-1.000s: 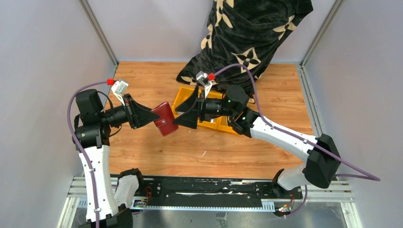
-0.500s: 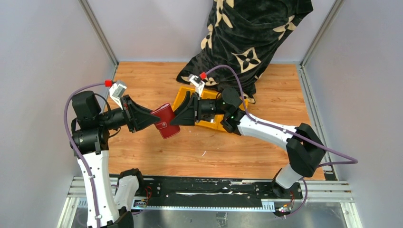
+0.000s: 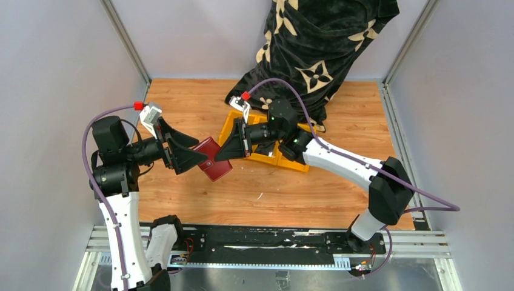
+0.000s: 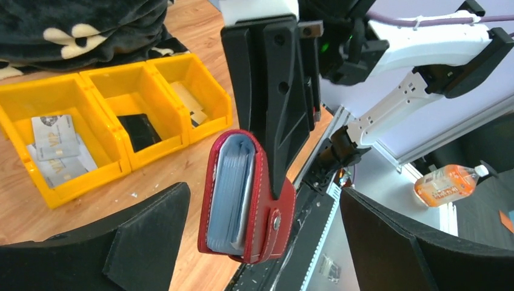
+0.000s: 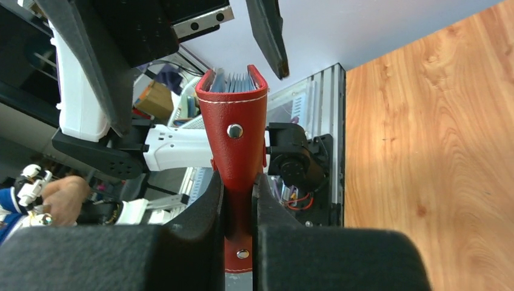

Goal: Take the credit cards out of the card holder
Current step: Open the card holder.

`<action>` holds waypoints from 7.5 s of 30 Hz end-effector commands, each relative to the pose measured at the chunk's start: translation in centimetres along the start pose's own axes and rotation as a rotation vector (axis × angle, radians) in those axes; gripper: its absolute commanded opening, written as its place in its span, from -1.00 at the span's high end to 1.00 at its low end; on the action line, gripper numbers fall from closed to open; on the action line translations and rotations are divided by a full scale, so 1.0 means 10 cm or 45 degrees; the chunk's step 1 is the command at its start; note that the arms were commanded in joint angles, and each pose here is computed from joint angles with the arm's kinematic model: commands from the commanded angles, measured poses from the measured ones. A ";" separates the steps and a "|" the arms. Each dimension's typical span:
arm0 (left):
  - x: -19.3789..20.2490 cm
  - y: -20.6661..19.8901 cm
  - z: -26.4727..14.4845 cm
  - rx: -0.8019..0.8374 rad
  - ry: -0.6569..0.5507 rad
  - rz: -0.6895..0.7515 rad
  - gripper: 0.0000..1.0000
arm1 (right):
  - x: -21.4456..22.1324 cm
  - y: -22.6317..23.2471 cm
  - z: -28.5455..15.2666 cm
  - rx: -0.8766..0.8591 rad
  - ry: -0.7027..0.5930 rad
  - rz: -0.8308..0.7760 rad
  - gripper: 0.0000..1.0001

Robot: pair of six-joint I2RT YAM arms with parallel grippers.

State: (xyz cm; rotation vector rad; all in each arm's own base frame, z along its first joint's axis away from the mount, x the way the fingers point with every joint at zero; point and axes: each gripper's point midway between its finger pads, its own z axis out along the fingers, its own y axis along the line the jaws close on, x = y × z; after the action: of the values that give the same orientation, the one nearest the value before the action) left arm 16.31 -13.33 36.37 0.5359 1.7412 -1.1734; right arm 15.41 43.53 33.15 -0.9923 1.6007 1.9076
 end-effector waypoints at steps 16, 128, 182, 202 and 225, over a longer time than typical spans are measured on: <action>0.14 -0.27 -0.02 0.161 0.013 -0.015 -0.41 | -0.02 0.40 -0.07 -0.070 0.436 -0.188 1.00; -0.69 0.11 -0.02 -0.256 -0.501 -0.139 1.00 | -0.39 0.28 -0.21 0.742 -0.493 -0.258 -0.38; -0.15 -0.27 0.06 -0.033 -0.175 -0.066 -0.33 | -0.44 0.84 0.14 -0.179 0.174 -0.381 1.00; -0.06 -0.29 0.05 -0.026 -0.186 -0.074 -0.26 | -0.71 0.79 -0.10 0.054 -0.245 -0.401 1.00; -0.29 -0.06 -0.04 -0.287 -0.348 0.019 0.63 | -0.84 0.87 -0.32 -0.015 -0.367 -0.313 1.00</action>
State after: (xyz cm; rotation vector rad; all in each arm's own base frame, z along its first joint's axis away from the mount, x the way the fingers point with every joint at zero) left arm 16.25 -13.73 38.11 0.2925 1.6419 -1.0601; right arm 16.32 40.57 42.85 -0.8043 1.3524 1.7708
